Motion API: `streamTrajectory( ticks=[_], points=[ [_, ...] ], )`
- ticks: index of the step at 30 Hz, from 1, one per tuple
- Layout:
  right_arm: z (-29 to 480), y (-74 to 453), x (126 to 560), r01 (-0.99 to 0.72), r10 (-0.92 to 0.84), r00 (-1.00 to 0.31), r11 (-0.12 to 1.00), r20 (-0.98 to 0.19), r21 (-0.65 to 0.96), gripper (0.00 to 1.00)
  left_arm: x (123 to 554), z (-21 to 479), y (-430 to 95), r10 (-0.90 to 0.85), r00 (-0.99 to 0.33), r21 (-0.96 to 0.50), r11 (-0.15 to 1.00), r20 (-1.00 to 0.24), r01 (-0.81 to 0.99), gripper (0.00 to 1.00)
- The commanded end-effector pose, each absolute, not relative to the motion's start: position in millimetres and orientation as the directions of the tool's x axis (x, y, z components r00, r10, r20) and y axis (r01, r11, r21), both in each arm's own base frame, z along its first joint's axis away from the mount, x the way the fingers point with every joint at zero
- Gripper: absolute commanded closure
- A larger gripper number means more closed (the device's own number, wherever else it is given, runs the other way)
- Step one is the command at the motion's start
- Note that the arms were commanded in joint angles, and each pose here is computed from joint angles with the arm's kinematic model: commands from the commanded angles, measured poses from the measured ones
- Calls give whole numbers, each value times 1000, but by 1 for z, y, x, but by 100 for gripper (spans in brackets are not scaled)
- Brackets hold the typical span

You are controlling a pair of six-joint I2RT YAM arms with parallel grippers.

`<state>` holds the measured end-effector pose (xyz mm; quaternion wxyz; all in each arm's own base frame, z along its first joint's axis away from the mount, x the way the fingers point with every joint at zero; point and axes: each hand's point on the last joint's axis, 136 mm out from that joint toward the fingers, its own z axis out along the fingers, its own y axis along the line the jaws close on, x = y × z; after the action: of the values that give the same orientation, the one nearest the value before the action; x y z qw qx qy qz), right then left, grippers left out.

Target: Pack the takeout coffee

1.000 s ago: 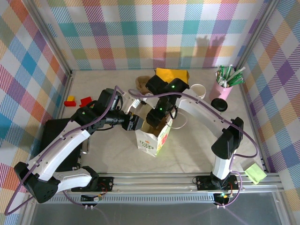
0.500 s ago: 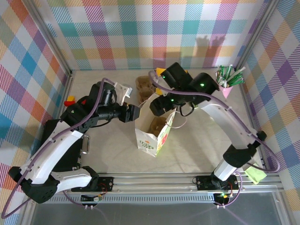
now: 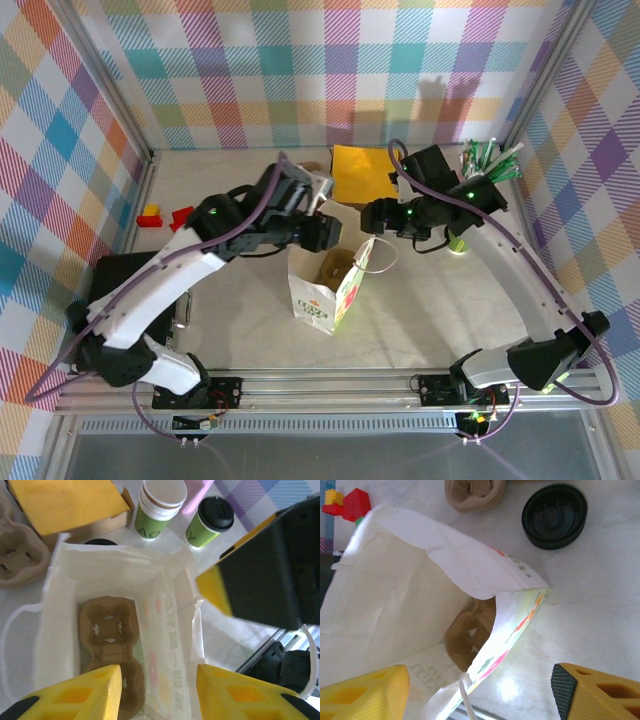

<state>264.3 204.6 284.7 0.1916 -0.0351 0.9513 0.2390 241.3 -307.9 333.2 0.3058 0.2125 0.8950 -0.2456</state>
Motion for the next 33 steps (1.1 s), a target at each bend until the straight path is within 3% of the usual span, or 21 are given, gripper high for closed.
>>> streamTrajectory(
  ticks=[1,6,19,23,33],
  points=[
    [297,224,267,-168,72,-923,809,-378,564,25,246,306,-312,259,-770,-261,838,-584,480,59],
    [278,225,271,-138,82,-933,817,-350,560,29,257,270,-315,285,-807,-187,882,-518,432,65],
    [254,217,274,-102,90,-940,848,-330,520,43,255,221,-320,317,-841,-185,884,-438,430,81],
    [252,216,271,-104,85,-941,848,-327,519,52,252,204,-318,341,-851,-172,884,-399,435,83],
    [251,210,265,-111,77,-939,853,-335,509,61,244,171,-313,388,-868,-125,888,-311,442,87]
  ],
)
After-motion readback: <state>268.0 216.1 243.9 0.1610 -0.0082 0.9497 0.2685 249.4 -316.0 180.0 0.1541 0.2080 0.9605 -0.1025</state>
